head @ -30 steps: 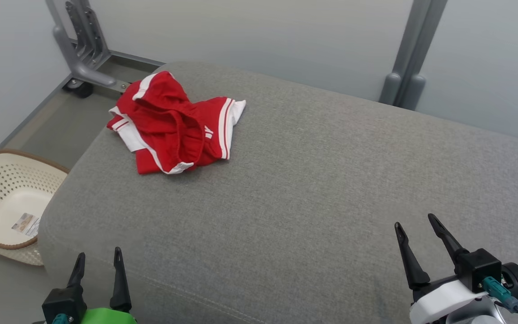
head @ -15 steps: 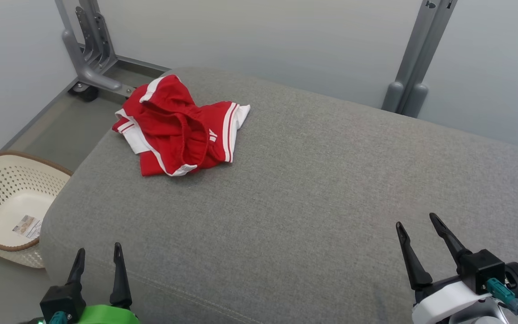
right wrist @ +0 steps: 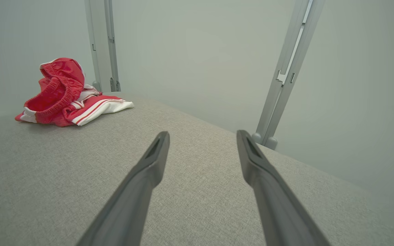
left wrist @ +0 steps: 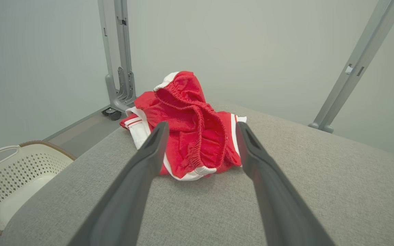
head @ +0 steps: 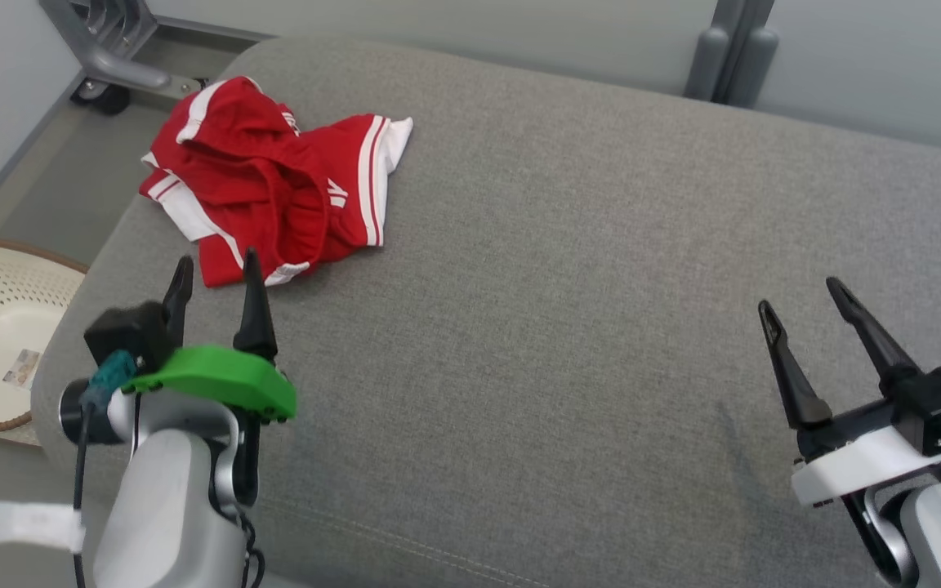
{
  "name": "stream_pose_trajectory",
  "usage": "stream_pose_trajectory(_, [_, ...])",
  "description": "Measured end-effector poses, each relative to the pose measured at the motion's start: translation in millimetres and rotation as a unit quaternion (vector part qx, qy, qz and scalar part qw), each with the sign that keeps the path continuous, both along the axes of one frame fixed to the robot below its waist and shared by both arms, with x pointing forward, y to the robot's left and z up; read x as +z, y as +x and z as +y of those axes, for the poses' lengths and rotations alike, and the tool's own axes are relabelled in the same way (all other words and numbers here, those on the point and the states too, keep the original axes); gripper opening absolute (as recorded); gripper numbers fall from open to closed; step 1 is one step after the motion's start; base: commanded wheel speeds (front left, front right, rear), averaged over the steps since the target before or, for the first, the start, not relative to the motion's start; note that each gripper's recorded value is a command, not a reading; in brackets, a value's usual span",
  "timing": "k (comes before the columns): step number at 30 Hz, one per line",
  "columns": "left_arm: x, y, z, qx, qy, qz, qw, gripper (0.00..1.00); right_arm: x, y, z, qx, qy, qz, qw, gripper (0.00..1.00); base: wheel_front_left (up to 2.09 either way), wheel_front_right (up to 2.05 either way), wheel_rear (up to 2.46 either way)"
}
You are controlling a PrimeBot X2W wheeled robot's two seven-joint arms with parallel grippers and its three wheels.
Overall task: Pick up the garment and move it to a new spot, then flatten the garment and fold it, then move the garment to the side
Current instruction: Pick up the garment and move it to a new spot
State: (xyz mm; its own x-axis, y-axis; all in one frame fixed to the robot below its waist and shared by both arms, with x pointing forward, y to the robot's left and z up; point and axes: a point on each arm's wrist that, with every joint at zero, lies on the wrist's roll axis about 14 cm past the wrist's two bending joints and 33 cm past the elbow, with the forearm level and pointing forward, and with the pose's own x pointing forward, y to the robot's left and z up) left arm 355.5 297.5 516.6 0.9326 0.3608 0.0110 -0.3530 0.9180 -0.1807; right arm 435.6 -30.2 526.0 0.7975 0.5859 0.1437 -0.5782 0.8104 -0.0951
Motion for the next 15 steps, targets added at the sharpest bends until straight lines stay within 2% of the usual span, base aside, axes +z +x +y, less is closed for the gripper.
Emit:
stream_pose_trajectory(5, [-5.6, 58.3, -7.1, -0.031, -0.034, 0.057, 0.997, 1.00, 0.6, 29.3, -0.9, 0.012, 0.000, -0.018, 1.000, 1.00, 0.00, 0.00, 0.00])
stream_pose_trajectory(9, [-22.1, 97.4, -9.7, -0.045, -0.045, 0.123, 0.990, 1.00, -15.1, 47.6, -7.7, 0.007, 0.007, -0.006, 1.000, 1.00, 0.00, 0.00, 0.00])
stream_pose_trajectory(13, [-52.6, 115.3, 10.9, -0.017, -0.045, 0.199, 0.979, 1.00, -40.8, 53.8, -9.0, 0.010, 0.009, 0.020, 1.000, 1.00, 0.00, 0.00, 0.00])
stream_pose_trajectory(15, [-65.8, 117.8, 27.0, 0.005, -0.023, 0.230, 0.973, 1.00, -51.4, 56.0, -11.4, 0.008, 0.012, 0.033, 0.999, 1.00, 0.00, 0.00, 0.00])
